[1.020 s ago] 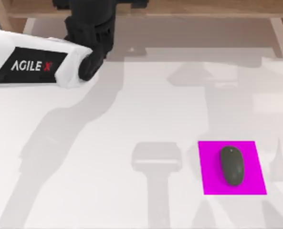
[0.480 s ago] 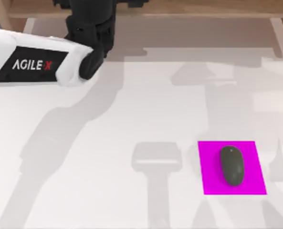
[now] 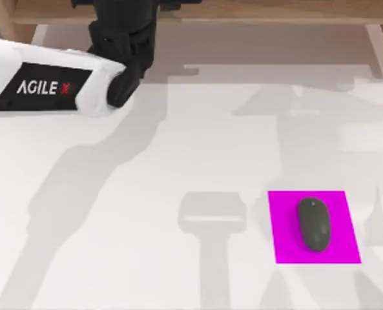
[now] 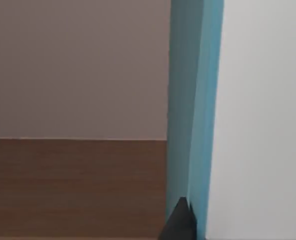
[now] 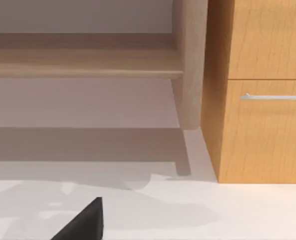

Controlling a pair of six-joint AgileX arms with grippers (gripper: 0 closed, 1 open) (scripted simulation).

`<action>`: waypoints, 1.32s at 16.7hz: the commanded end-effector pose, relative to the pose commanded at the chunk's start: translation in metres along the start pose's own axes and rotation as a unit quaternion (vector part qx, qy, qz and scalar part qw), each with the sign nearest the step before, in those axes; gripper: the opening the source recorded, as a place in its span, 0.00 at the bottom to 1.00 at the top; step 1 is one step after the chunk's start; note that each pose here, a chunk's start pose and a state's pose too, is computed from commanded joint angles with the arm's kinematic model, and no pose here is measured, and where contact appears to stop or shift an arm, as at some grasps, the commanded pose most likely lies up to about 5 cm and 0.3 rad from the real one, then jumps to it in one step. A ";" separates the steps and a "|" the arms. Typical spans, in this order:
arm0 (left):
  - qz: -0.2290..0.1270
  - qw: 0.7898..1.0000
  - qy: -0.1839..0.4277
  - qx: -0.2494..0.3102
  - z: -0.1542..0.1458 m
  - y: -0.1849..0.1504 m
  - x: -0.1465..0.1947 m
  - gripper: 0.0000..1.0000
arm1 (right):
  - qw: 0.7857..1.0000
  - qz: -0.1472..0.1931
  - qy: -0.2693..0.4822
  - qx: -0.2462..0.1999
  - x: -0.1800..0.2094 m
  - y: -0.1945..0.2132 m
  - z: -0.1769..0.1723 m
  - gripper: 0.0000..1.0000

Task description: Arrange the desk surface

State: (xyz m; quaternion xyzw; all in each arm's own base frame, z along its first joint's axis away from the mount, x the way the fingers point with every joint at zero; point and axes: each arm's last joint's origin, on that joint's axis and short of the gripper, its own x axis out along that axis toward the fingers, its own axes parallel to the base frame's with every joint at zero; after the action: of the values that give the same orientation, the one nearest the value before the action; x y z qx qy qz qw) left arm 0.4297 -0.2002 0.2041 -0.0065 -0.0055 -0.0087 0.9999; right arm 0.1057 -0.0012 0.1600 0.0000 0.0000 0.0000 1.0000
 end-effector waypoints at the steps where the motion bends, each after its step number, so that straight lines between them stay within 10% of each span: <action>1: 0.000 1.000 0.000 0.000 0.000 0.000 0.000 0.02 | 1.000 0.000 0.000 0.000 0.000 0.000 0.000 1.00; 22: 0.001 1.000 0.000 0.002 0.015 0.000 -0.039 0.00 | 1.000 0.000 0.000 0.000 0.000 0.000 0.000 1.00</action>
State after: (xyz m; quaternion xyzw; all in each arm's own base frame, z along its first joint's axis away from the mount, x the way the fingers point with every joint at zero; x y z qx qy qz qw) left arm 0.3910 -0.1990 0.2187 -0.0048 -0.0051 -0.0078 0.9999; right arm 0.1057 -0.0012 0.1600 0.0000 0.0000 0.0000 1.0000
